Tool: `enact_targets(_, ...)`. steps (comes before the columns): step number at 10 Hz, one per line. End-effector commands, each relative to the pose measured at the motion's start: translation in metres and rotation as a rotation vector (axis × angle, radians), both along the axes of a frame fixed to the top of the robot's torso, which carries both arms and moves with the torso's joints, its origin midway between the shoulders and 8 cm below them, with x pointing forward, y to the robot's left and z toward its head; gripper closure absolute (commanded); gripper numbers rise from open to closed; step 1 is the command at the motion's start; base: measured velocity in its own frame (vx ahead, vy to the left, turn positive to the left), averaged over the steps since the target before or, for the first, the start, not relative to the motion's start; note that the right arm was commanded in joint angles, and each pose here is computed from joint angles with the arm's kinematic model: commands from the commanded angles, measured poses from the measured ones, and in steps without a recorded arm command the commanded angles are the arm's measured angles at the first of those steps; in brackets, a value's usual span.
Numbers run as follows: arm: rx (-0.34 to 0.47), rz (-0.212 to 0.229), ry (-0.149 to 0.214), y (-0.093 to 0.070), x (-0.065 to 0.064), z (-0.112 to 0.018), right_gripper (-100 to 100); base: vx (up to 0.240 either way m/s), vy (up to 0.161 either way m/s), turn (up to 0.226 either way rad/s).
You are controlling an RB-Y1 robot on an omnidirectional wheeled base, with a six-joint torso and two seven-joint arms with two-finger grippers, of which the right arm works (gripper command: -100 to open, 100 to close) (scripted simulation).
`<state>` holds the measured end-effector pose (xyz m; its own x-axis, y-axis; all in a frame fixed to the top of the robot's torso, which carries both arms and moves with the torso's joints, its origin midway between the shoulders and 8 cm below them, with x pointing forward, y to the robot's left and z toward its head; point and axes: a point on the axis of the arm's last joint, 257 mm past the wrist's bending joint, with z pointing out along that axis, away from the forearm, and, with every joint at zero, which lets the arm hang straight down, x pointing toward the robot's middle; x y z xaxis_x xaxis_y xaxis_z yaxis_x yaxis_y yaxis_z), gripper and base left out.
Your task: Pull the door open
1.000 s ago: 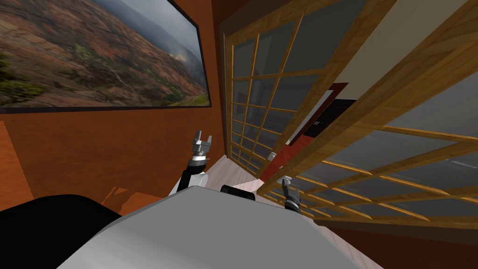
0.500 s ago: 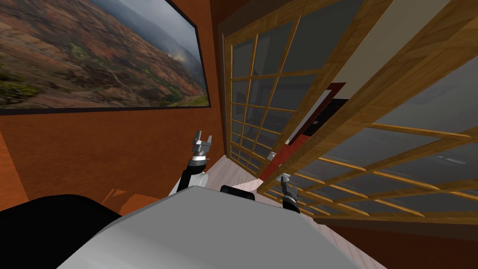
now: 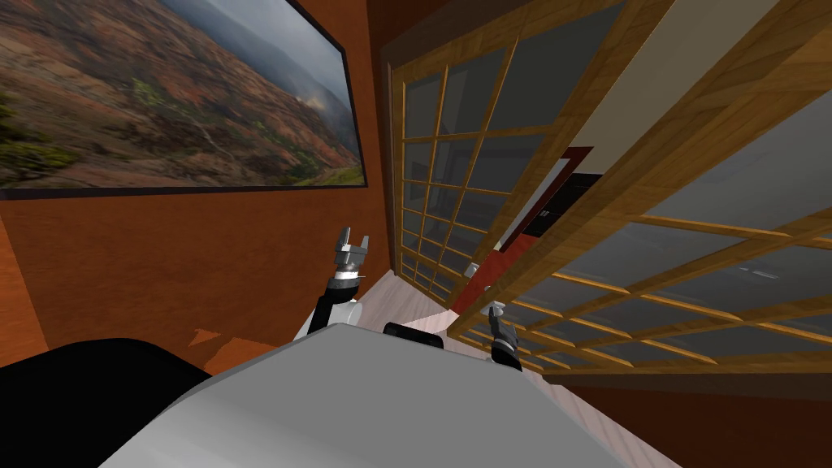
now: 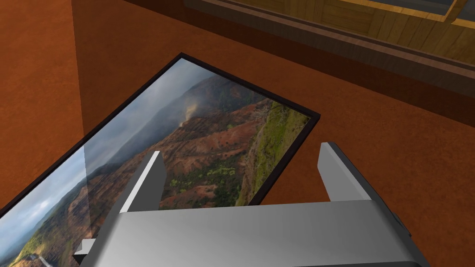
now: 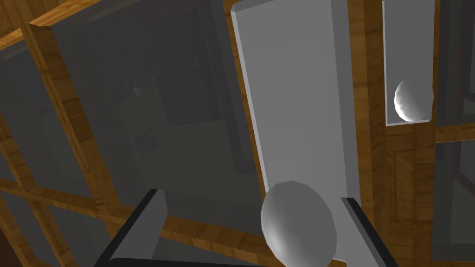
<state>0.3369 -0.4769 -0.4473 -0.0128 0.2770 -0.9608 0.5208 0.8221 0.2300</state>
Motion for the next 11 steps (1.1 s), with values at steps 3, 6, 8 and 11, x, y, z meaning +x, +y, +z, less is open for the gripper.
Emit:
enact_targets(3,-0.003,-0.034,0.039,-0.019,-0.02,-0.014,100,0.01,0.0,0.005)
enact_targets(6,0.034,-0.062,0.053,-0.025,-0.023,-0.021,100,-0.011,0.016,-0.044)
enact_targets(8,0.034,-0.062,0.053,-0.025,-0.023,-0.021,100,-0.006,0.0,0.003)
enact_targets(11,0.076,-0.095,0.065,-0.03,-0.026,-0.029,100,-0.002,0.001,-0.018)
